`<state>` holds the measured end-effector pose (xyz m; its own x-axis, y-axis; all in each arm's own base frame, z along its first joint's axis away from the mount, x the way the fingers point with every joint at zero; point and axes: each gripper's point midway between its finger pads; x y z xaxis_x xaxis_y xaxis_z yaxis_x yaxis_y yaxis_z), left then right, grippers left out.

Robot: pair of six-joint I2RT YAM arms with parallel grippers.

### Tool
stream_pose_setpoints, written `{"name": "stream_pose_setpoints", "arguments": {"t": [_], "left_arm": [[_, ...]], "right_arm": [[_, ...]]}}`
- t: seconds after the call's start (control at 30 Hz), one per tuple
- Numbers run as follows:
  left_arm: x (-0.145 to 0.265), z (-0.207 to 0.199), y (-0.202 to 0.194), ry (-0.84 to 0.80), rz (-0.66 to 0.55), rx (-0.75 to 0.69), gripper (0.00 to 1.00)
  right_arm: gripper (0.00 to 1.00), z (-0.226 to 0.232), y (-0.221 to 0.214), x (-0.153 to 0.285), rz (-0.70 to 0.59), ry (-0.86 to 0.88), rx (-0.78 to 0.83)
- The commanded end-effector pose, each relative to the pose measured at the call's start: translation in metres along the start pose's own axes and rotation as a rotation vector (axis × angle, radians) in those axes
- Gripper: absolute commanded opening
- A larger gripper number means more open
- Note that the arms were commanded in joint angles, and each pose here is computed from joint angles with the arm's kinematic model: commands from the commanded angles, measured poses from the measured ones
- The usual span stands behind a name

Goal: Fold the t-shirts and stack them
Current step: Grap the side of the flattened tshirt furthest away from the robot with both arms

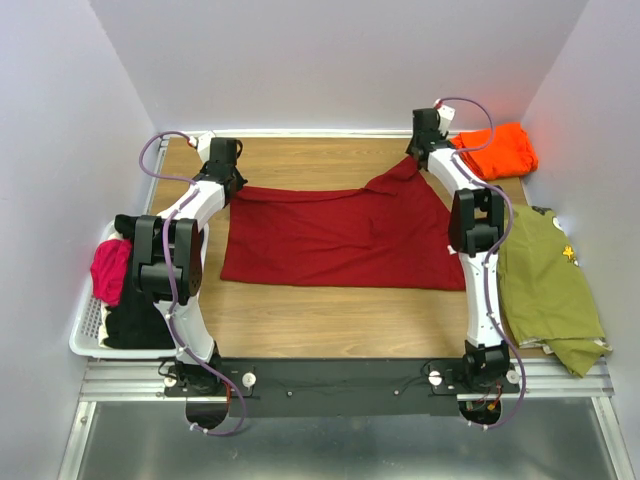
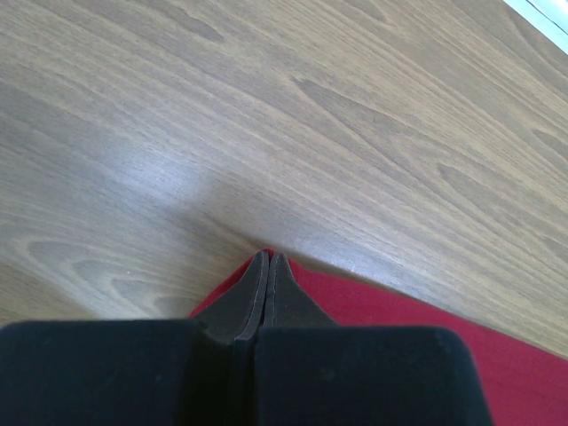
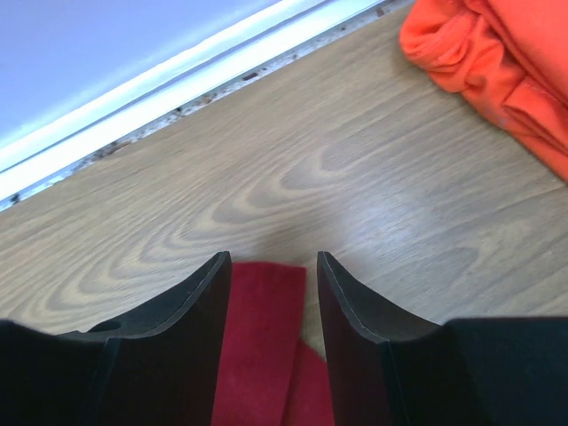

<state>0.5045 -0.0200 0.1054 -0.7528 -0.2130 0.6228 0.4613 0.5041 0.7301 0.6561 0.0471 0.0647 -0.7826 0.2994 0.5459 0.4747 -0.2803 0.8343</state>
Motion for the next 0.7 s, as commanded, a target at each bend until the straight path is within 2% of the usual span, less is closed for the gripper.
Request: {"name": "stream_pose_setpoints", "arguments": {"t": [0.0, 0.2, 0.47, 0.5, 0.57, 0.6, 0.63, 0.67], "left_arm": [[-0.002, 0.002, -0.002, 0.007, -0.006, -0.014, 0.00], [-0.001, 0.002, -0.002, 0.005, -0.009, -0.013, 0.00], [0.000, 0.004, -0.002, 0.012, -0.010, -0.014, 0.00], [0.000, 0.004, -0.002, 0.010, -0.010, -0.012, 0.00], [-0.001, 0.004, -0.003, 0.010, -0.009, -0.014, 0.00], [-0.001, 0.004, -0.004, 0.012, -0.006, -0.015, 0.00], [-0.001, 0.005, -0.004, 0.013, -0.007, -0.015, 0.00], [-0.001, 0.005, -0.004, 0.013, -0.007, -0.015, 0.00]], "right_arm": [[0.52, -0.014, -0.016, -0.015, 0.025, -0.031, 0.001], [0.52, -0.015, -0.053, -0.017, 0.114, -0.004, -0.006], [0.47, -0.005, -0.073, -0.020, 0.175, 0.057, -0.019], [0.43, -0.004, -0.073, -0.020, 0.178, 0.063, -0.021], [0.29, -0.004, -0.076, -0.022, 0.186, 0.063, -0.018], [0.21, -0.004, -0.078, -0.023, 0.191, 0.060, -0.016], [0.08, -0.005, -0.079, -0.023, 0.192, 0.060, -0.017], [0.03, -0.005, -0.078, -0.022, 0.193, 0.058, -0.018]]}}
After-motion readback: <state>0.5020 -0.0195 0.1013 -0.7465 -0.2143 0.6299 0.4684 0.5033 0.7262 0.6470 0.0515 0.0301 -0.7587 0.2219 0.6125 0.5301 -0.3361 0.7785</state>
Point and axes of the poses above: each gripper's point midway between its finger pads, its own x axis back along the fingers, its own z axis along the line the jaws close on, y = z × x, and after that the axes turned 1 degree about x, right-handed
